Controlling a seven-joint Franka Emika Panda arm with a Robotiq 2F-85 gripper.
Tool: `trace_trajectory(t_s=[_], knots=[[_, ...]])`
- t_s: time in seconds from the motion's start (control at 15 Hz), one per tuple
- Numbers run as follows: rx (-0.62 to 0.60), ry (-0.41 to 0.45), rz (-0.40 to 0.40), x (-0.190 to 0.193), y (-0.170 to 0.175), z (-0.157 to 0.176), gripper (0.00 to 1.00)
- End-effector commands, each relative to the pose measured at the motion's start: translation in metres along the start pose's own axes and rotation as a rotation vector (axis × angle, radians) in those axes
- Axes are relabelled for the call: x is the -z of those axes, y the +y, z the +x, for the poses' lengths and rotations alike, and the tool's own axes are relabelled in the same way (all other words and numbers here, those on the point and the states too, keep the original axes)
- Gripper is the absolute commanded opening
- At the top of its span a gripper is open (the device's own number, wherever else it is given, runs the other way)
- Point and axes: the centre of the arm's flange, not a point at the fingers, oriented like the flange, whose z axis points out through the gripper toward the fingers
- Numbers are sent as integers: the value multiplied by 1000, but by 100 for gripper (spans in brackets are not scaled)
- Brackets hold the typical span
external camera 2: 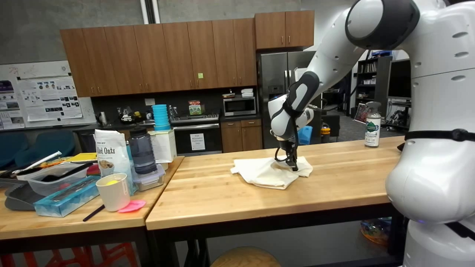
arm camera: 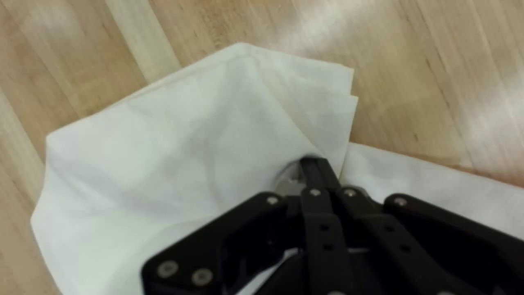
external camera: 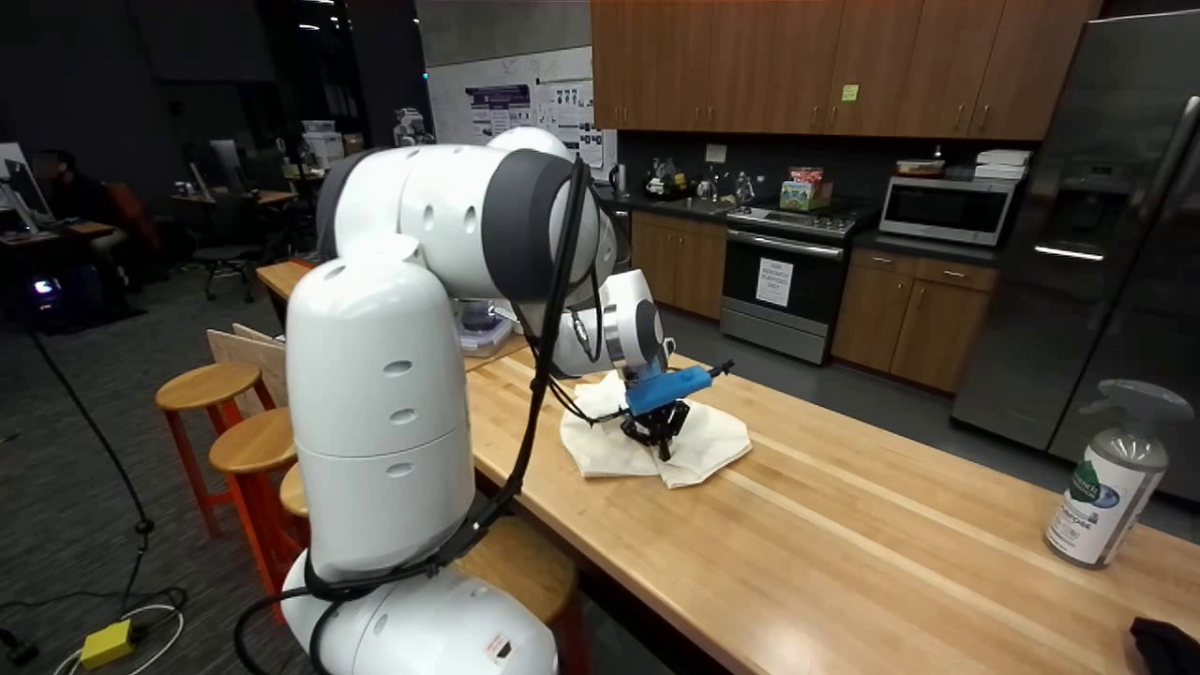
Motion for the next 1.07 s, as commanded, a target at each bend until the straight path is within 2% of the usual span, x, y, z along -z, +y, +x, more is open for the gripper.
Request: trace_trajectory(t_s=[0.0, 0.27, 0.47, 0.73, 1.0], knots=[[3, 17, -44, -1, -30, -28, 0], [-38, 20, -56, -9, -49, -33, 0], [-110, 7, -61, -14, -44, -30, 0], [-351, -28, -75, -27, -24, -60, 0], [-577, -73, -69, -49, 2, -114, 0]])
